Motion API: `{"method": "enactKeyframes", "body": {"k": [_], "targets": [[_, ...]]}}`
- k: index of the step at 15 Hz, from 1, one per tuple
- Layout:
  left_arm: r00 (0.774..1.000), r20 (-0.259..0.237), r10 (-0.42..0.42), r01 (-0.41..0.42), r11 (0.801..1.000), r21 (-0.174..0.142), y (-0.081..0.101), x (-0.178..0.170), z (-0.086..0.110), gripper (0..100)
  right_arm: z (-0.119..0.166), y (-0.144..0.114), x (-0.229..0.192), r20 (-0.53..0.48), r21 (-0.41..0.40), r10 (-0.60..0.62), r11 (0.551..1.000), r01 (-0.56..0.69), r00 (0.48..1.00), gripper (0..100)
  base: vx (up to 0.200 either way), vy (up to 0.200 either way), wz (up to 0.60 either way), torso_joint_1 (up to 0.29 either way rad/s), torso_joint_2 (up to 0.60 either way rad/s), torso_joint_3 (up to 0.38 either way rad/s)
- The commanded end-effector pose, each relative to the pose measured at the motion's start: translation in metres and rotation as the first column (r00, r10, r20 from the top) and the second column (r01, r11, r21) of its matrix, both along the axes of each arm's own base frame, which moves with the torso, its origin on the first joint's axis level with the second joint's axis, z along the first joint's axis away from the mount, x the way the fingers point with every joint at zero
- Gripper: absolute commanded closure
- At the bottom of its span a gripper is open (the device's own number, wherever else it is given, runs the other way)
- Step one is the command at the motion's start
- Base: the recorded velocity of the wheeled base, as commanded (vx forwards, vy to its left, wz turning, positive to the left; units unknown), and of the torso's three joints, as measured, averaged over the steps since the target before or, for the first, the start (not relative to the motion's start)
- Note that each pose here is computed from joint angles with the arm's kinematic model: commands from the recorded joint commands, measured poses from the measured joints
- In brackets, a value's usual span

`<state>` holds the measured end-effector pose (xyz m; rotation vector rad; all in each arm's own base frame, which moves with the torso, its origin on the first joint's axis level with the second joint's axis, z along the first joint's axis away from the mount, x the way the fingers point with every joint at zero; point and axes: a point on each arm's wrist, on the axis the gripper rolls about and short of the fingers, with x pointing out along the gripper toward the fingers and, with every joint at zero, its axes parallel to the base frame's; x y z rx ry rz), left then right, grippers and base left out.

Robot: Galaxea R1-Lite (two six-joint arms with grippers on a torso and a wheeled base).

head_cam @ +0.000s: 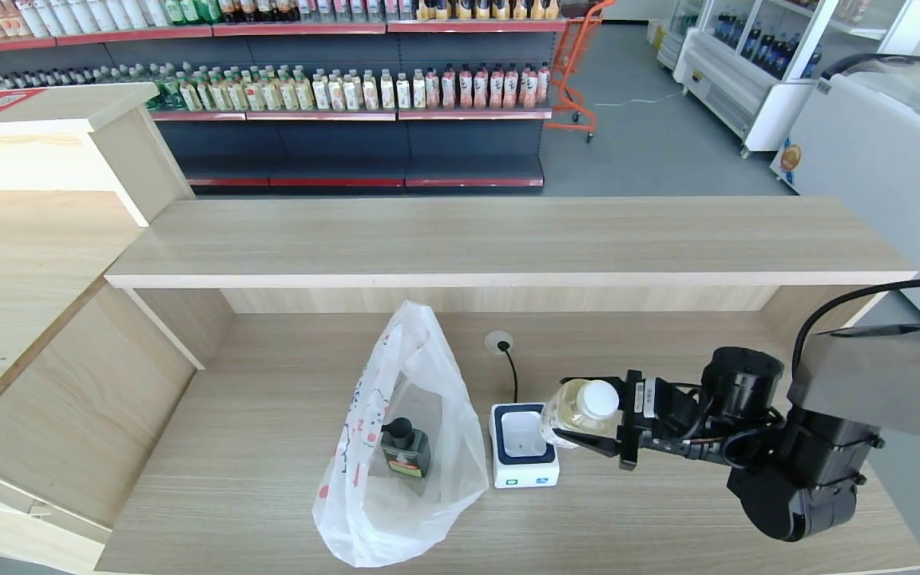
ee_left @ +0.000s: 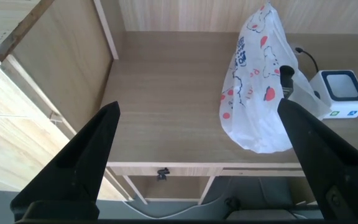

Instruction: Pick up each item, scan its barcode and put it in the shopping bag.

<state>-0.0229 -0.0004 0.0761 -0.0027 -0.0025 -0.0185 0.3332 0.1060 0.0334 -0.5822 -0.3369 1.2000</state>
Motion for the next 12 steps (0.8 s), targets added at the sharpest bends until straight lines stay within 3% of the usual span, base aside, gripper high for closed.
{"method": "enactKeyframes", "body": {"k": [1,3,12], "targets": [[1.0,0.001,0.0,0.0,1.0,0.0,0.0,0.0,0.0,0,-0.013,0.003,0.01,0.007,-0.006,0.019,1.0,-0.019,1.0,100,0.0,0.0,0.0,0.0,0.0,0.0],[1.0,0.001,0.0,0.0,1.0,0.0,0.0,0.0,0.0,0,-0.016,0.01,0.023,0.062,-0.006,0.031,1.0,-0.031,0.998,100,0.0,0.0,0.0,0.0,0.0,0.0],[1.0,0.001,0.0,0.0,1.0,0.0,0.0,0.0,0.0,0,-0.037,0.044,0.045,0.115,0.007,0.133,0.991,-0.135,0.984,100,0.0,0.0,0.0,0.0,0.0,0.0]]}}
